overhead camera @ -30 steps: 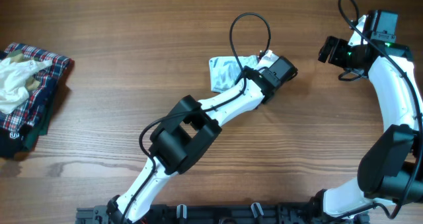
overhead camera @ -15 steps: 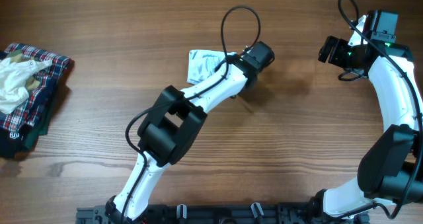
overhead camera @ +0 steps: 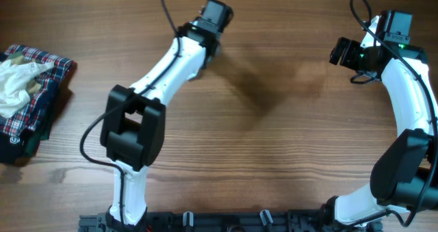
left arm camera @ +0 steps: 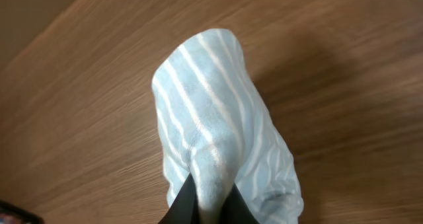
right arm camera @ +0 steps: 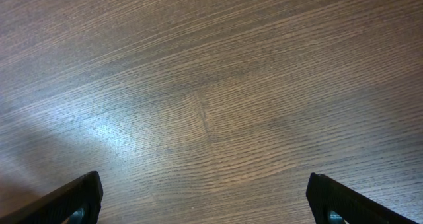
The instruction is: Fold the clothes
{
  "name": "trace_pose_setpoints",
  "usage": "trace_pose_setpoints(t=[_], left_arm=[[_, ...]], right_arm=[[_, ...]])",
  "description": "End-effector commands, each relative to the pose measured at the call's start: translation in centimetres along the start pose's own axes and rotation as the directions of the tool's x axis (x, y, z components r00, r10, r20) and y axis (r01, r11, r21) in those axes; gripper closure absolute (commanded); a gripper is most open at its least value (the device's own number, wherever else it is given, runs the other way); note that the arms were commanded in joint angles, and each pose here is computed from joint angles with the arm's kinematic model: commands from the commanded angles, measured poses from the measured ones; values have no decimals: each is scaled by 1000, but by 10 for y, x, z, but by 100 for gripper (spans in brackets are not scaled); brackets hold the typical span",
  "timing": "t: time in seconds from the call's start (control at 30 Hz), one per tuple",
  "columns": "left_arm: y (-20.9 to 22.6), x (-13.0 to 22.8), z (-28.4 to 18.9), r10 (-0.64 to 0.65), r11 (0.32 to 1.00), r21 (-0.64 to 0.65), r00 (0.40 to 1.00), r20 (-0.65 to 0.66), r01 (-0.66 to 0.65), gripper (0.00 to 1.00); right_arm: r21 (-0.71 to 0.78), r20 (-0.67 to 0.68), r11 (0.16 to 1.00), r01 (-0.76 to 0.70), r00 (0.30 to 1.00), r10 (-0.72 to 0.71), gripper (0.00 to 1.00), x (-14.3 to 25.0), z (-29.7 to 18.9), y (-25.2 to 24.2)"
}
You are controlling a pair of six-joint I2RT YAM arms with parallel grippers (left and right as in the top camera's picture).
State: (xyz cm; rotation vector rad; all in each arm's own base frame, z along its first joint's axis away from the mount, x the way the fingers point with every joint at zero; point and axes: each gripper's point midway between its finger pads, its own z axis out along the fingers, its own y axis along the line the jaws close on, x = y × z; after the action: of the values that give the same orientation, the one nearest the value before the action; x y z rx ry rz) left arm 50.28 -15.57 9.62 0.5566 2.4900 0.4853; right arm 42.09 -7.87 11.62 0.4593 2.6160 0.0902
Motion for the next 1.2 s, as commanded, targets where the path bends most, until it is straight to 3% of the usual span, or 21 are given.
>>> trace_pose_setpoints(t=[0.0,0.2,0.27,0.33,0.5,0.57,0.67,0.73,0.8,0.87,0.9,0.93,0.97,1.07,1.17], left_arm=[[2,-10,-14,-77,990,121,996,39,72,96],[-71,-16,-27,-47,907,422,997,63,16,96],[-85,-14,-24,-47,896,443,997,55,18,96],[-105,-9,-13,-24,891,454,999,43,2,87],[-151,-3,-13,37,861,505,998,52,-58,78],[-166,-5,-21,54,853,514,996,76,-86,61],[-192,-9,-37,86,837,530,989,121,-138,11],[-200,-11,-42,91,832,533,986,141,-153,3],[-196,-19,-45,79,844,515,984,163,-153,4],[-181,-28,-43,21,883,459,986,163,-94,21],[-168,-33,-41,-39,905,425,987,153,-30,43],[-159,-37,-39,-99,908,418,986,137,33,76],[-153,-37,-36,-176,899,422,979,101,118,88],[-127,-34,-21,-419,828,401,908,-26,393,96],[-101,-20,-5,-557,707,404,809,-188,581,88]], right_arm=[[11,-9,1000,-6,1000,7,0,4,2,-2],[11,-9,1000,-6,1000,6,0,4,2,-2],[11,-9,1000,-6,1000,6,0,4,2,-2],[11,-9,1000,-6,1000,6,0,4,2,-2],[11,-9,1000,-6,1000,6,0,4,2,-2],[11,-9,1000,-6,1000,6,0,4,2,-2],[12,-9,1000,-6,1000,6,0,4,2,-2],[12,-9,1000,-6,1000,7,0,4,2,-2],[12,-9,1000,-6,1000,6,1,4,2,-2],[11,-9,1000,-6,1000,6,0,4,2,-2],[11,-9,1000,-6,1000,6,0,4,2,-2],[11,-9,1000,-6,1000,6,0,4,2,-2],[11,-9,1000,-6,1000,6,0,4,2,-2],[11,-9,1000,-6,1000,6,0,4,2,-2],[11,-9,1000,-6,1000,6,0,4,2,-2]])
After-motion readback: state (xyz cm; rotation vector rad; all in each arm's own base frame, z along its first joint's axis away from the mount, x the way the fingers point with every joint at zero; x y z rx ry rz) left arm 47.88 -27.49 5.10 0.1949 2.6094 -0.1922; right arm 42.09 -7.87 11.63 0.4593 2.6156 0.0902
